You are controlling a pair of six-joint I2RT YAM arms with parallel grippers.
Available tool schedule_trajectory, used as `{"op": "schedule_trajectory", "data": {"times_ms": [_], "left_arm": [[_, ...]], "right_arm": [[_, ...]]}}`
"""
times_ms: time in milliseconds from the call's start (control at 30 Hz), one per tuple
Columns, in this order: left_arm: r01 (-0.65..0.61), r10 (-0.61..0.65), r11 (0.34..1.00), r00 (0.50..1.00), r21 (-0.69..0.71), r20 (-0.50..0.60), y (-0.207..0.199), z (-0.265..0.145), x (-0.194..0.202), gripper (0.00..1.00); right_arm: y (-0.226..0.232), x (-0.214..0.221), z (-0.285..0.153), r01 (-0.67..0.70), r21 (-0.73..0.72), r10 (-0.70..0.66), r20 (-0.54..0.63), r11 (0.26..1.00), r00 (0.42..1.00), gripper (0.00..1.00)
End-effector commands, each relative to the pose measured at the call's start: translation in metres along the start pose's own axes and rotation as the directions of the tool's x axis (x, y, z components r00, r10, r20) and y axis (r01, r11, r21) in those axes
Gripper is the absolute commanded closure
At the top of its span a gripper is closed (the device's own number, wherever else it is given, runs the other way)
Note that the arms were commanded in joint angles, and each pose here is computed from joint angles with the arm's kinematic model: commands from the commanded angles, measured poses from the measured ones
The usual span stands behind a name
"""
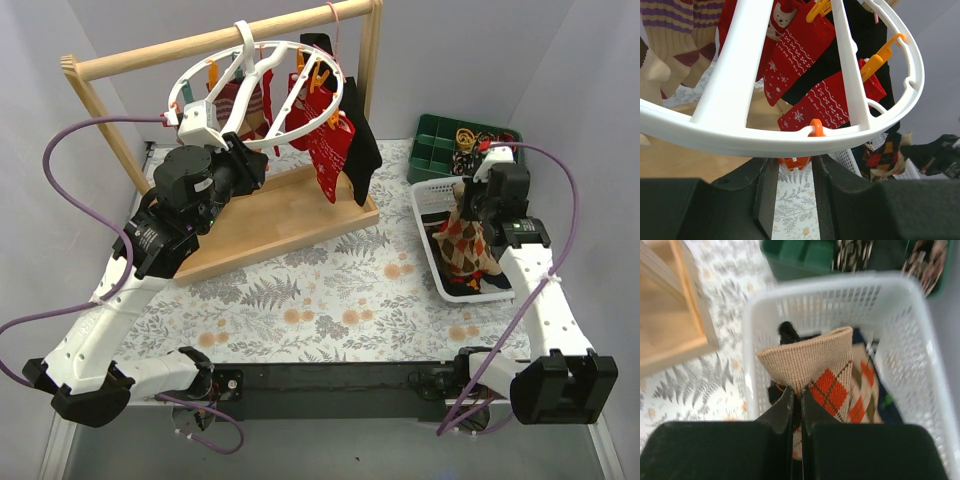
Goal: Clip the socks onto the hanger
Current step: Adjust the sock in the bin.
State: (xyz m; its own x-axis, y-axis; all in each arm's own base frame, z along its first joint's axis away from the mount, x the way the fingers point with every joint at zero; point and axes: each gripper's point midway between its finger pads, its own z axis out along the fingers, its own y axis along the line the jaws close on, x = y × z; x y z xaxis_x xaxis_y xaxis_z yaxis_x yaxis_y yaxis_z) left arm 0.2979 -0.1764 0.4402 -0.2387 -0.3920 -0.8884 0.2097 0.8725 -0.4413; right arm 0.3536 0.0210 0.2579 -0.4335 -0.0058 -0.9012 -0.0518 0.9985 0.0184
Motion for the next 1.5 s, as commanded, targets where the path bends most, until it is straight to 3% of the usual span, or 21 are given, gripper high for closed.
{"op": "schedule_trajectory", "data": {"times_ms": [0, 100, 233, 367, 600, 733, 967, 1100, 1267, 1333, 1467], "left_arm": [[-0.008, 0.008, 1.000, 1.000, 0.007, -0.020, 0.000, -0.004, 0.001, 1.00], [-0.008, 0.008, 1.000, 1.000, 0.005, -0.012, 0.001, -0.006, -0.001, 1.00], [-0.010, 0.010, 1.000, 1.000, 0.000, -0.011, 0.002, -0.007, -0.001, 1.00], [-0.013, 0.013, 1.000, 1.000, -0.004, -0.009, 0.004, -0.009, -0.001, 1.00], [-0.013, 0.013, 1.000, 1.000, -0.003, -0.010, 0.004, -0.009, 0.000, 1.00], [-0.012, 0.013, 1.000, 1.000, 0.003, -0.011, 0.003, -0.008, 0.000, 1.00], [-0.011, 0.011, 1.000, 1.000, 0.006, -0.010, 0.002, -0.008, 0.000, 1.00], [-0.010, 0.010, 1.000, 1.000, 0.007, -0.012, 0.002, -0.009, 0.000, 1.00], [-0.010, 0.010, 1.000, 1.000, 0.011, -0.014, 0.001, -0.008, 0.001, 1.00], [-0.010, 0.011, 1.000, 1.000, 0.012, -0.015, 0.001, -0.008, 0.002, 1.00], [-0.011, 0.011, 1.000, 1.000, 0.018, -0.014, 0.000, -0.007, 0.001, 1.00]], "right_arm": [[-0.004, 0.090, 0.015, -0.111, 0.079, 0.128, -0.264, 0.991, 0.956, 0.99], [0.004, 0.118, 0.017, -0.150, 0.064, 0.163, -0.339, 0.987, 0.927, 0.96], [0.002, 0.129, 0.014, -0.146, 0.079, 0.165, -0.355, 0.986, 0.920, 0.87], [-0.002, 0.134, 0.007, -0.131, 0.095, 0.157, -0.360, 0.987, 0.920, 0.87], [-0.007, 0.111, -0.010, -0.123, 0.109, 0.149, -0.287, 0.986, 0.946, 0.87], [-0.013, 0.094, -0.018, -0.113, 0.130, 0.141, -0.235, 0.985, 0.962, 0.79], [-0.010, 0.094, -0.025, -0.128, 0.118, 0.151, -0.217, 0.985, 0.964, 0.82], [-0.007, 0.089, -0.030, -0.144, 0.104, 0.162, -0.197, 0.984, 0.967, 0.73], [-0.005, 0.069, -0.046, -0.157, 0.085, 0.167, -0.127, 0.984, 0.978, 0.75], [-0.002, 0.062, -0.050, -0.161, 0.063, 0.167, -0.109, 0.985, 0.980, 0.83], [0.007, 0.025, -0.062, -0.176, 0.005, 0.176, -0.028, 0.984, 0.984, 0.83]]}}
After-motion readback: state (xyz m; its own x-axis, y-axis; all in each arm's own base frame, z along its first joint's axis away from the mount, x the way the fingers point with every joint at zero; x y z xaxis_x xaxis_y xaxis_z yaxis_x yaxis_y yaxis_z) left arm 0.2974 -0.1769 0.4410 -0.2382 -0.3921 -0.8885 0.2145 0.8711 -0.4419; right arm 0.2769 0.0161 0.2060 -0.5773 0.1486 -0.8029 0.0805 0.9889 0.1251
